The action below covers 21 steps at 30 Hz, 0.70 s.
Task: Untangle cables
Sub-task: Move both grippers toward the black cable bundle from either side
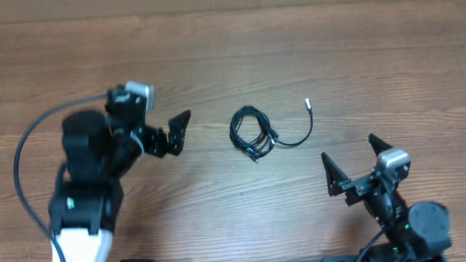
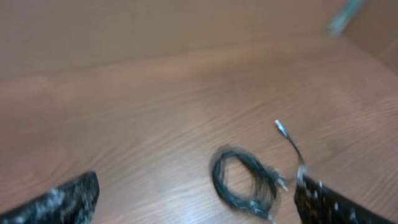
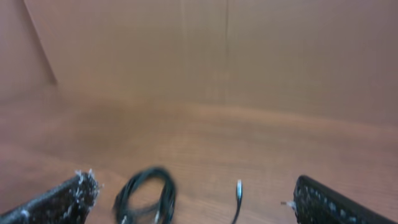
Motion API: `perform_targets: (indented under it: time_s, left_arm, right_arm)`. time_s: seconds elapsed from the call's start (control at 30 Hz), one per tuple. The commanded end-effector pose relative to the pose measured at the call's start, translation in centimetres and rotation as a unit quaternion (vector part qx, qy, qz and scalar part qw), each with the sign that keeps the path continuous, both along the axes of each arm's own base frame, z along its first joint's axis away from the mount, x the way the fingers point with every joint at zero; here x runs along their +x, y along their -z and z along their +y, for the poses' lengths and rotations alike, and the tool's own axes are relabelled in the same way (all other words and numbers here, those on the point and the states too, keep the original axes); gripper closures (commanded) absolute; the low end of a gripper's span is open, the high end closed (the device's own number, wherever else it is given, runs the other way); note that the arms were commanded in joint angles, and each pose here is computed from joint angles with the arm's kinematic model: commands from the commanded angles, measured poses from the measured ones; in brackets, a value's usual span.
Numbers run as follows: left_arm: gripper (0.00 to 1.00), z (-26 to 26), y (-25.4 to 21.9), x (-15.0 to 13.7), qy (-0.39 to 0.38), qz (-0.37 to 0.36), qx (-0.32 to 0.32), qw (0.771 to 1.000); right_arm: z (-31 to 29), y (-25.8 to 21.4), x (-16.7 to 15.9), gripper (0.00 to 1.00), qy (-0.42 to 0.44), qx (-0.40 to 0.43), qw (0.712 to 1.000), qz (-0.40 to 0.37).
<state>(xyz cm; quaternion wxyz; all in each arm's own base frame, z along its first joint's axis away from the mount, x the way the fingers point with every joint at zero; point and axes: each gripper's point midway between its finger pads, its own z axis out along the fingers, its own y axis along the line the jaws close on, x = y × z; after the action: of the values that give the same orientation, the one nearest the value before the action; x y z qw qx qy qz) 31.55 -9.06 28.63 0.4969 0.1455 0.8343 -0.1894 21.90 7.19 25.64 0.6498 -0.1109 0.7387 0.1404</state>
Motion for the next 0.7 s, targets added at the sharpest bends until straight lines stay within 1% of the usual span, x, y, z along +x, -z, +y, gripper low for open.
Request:
perform_targets:
  time_s: [0.0, 0.03, 0.07, 0.17, 0.23, 0.3, 0.33, 0.4, 0.43, 0.5, 0.53, 0.57, 0.63, 0.67]
  left_arm:
    - [0.00, -2.5, -2.3, 1.5, 0.044, 0.017, -0.012, 0.999]
    - [0.00, -3.0, -2.4, 1.7, 0.051, 0.020, -0.011, 0.998]
    - [0.00, -4.3, -2.4, 2.0, 0.067, 0.024, -0.010, 0.997]
    - [0.00, -6.7, -1.5, 2.1, 0.104, 0.043, -0.013, 0.994]
    - [0.00, -8.1, -0.8, 1.7, 0.134, 0.065, -0.032, 0.988]
    - [0.00, -9.7, 0.3, 0.4, 0.169, 0.125, -0.083, 0.974]
    - [0.00, -9.9, 0.6, 0.3, 0.171, 0.140, -0.094, 0.971]
    - [0.00, -10.4, 1.2, 0.2, 0.170, 0.175, -0.119, 0.962]
    - [0.00, -10.6, 1.9, 0.4, 0.167, 0.193, -0.128, 0.958]
    - [0.00, -10.9, 3.1, 1.0, 0.175, 0.204, -0.123, 0.955]
    - [0.01, -10.7, 4.0, 1.5, 0.164, 0.210, -0.114, 0.957]
    - [0.10, -10.2, 5.6, 2.5, 0.133, 0.224, -0.096, 0.960]
    - [0.17, -9.7, 8.4, 3.8, 0.082, 0.249, -0.065, 0.963]
    - [0.21, -9.6, 10.3, 4.5, 0.053, 0.264, -0.042, 0.962]
  right_arm:
    - [0.4, -4.4, 0.8, 0.00, -0.007, -0.005, 0.999, 0.039]
    - [0.5, -4.8, 1.0, 0.00, -0.007, -0.007, 0.999, 0.050]
    - [0.7, -6.1, 1.7, 0.00, -0.010, -0.014, 0.996, 0.091]
    - [1.8, -7.6, 2.6, 0.00, -0.035, -0.020, 0.986, 0.161]
    - [2.2, -7.8, 3.2, 0.00, -0.044, -0.026, 0.975, 0.218]
    - [2.5, -7.4, 4.4, 0.00, -0.043, -0.034, 0.962, 0.267]
    - [2.6, -7.1, 4.9, 0.00, -0.044, -0.035, 0.959, 0.278]
    - [4.5, -6.0, 5.7, 0.00, -0.090, -0.018, 0.947, 0.308]
    - [6.0, -5.3, 5.5, 0.00, -0.131, 0.000, 0.934, 0.334]
    - [7.9, -4.3, 5.3, 0.00, -0.183, 0.027, 0.911, 0.368]
    - [8.0, -3.9, 5.6, 0.02, -0.185, 0.029, 0.908, 0.375]
    - [8.0, -3.4, 6.0, 0.12, -0.183, 0.029, 0.905, 0.383]
    - [7.6, -2.8, 6.6, 0.20, -0.158, 0.045, 0.901, 0.401]
    - [6.7, -2.4, 7.2, 0.24, -0.117, 0.062, 0.900, 0.415]
